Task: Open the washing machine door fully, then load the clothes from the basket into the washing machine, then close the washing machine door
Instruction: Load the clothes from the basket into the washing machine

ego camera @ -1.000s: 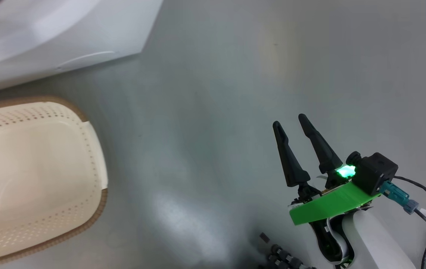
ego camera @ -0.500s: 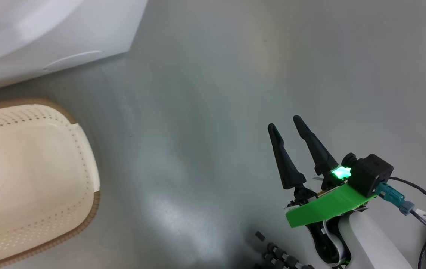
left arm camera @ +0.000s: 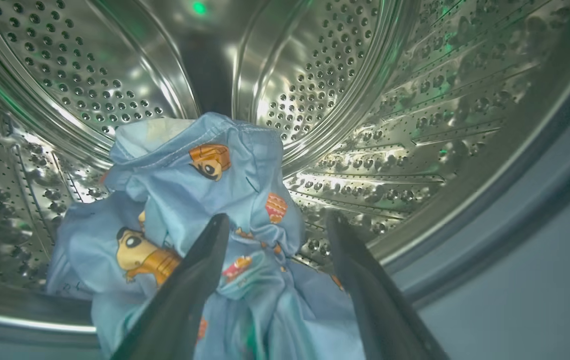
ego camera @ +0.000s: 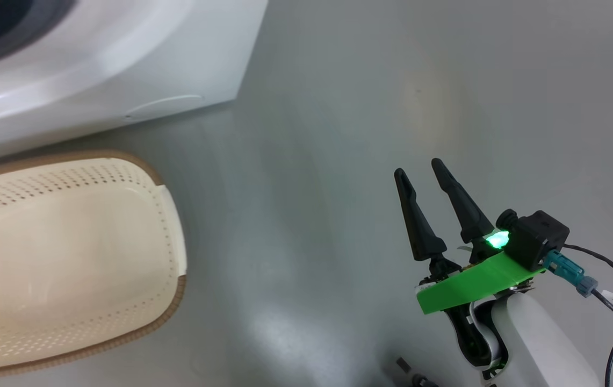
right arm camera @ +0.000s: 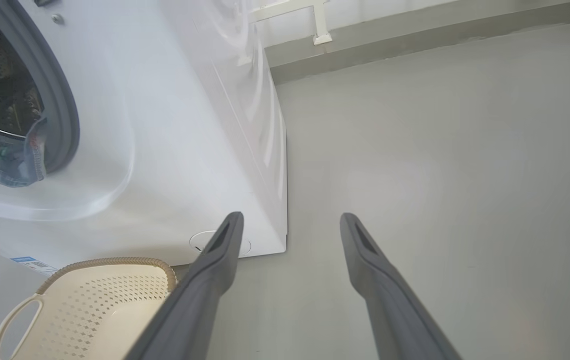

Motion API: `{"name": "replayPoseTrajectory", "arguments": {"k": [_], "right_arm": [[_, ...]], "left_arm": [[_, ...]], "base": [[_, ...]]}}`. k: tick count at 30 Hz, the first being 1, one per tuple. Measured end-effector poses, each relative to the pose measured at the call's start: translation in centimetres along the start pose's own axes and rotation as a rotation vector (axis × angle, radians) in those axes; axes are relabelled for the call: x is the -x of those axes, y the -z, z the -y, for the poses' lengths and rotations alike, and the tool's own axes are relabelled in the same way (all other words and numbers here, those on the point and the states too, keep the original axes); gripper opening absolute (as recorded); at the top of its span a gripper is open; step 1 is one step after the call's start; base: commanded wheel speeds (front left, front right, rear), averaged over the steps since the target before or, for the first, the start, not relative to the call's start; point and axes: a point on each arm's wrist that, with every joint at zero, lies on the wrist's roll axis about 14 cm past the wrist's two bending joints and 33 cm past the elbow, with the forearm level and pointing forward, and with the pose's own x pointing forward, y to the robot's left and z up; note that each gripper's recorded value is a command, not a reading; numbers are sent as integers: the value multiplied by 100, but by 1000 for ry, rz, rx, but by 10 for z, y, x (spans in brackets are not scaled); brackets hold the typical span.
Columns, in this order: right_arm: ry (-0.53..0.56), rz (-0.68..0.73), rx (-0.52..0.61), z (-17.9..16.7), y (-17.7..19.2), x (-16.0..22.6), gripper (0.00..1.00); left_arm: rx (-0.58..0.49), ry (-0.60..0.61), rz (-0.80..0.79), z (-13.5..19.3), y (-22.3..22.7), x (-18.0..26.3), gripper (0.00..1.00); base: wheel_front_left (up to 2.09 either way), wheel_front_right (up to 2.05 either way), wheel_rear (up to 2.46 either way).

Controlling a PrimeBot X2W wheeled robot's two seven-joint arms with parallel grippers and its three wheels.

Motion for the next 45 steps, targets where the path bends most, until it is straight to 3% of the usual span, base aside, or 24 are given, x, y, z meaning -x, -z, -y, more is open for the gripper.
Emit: {"name": "replayPoseTrajectory", "arguments": {"k": [17, 29, 45], "right_arm": [[-109, 81, 3, -39, -34, 3, 100], [-184, 179, 13, -68, -72, 21, 100], [-202, 218, 9, -75, -82, 49, 100]], "left_arm": [[-6, 29, 18, 25, -29, 107, 100], [-22, -18, 81, 29, -51, 196, 100], [-38, -133, 157, 26, -61, 284, 100]], "base": [[0, 0, 0], [0, 0, 0], [0, 0, 0]]}}
